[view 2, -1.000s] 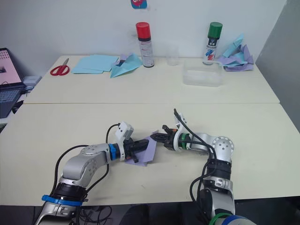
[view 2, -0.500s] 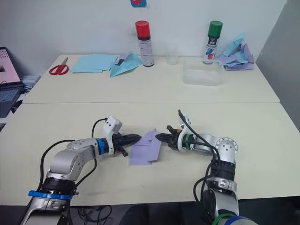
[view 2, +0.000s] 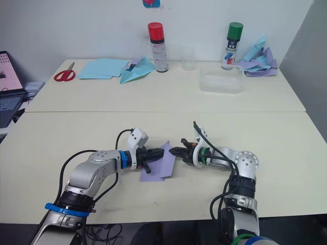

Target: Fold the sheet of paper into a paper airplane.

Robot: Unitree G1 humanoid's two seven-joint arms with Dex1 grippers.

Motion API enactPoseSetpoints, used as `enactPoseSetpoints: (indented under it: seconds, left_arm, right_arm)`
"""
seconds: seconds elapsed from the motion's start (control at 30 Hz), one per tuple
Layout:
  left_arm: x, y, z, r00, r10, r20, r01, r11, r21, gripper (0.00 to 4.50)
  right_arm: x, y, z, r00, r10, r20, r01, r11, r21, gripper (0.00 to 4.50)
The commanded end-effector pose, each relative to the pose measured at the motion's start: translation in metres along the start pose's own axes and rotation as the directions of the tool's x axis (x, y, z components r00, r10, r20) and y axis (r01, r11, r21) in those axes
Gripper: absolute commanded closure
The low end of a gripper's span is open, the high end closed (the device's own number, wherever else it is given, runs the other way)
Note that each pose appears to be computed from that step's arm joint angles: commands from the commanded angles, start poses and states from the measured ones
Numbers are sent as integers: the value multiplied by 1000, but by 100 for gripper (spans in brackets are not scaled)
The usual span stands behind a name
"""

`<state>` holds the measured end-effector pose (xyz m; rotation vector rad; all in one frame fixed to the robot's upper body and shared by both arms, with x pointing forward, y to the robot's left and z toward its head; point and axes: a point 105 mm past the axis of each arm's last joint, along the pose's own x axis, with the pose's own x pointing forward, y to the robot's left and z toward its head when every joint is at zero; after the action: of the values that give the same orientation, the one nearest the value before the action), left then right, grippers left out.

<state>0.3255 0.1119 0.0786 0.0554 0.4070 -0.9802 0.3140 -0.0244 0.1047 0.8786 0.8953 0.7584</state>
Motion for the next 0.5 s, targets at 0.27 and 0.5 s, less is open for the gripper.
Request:
enactPoseSetpoints:
  seconds: [0.27, 0.5]
  left_arm:
    - [12, -22, -5, 988, -150, -29, 150, 989, 9, 450]
    - [5, -5, -16, 994, -78, -74, 79, 997, 10, 450]
  right_arm:
    - [-1, 21, 3, 997, 64, 31, -64, 998, -16, 447]
    - [0, 31, -1, 992, 124, 21, -124, 992, -13, 388]
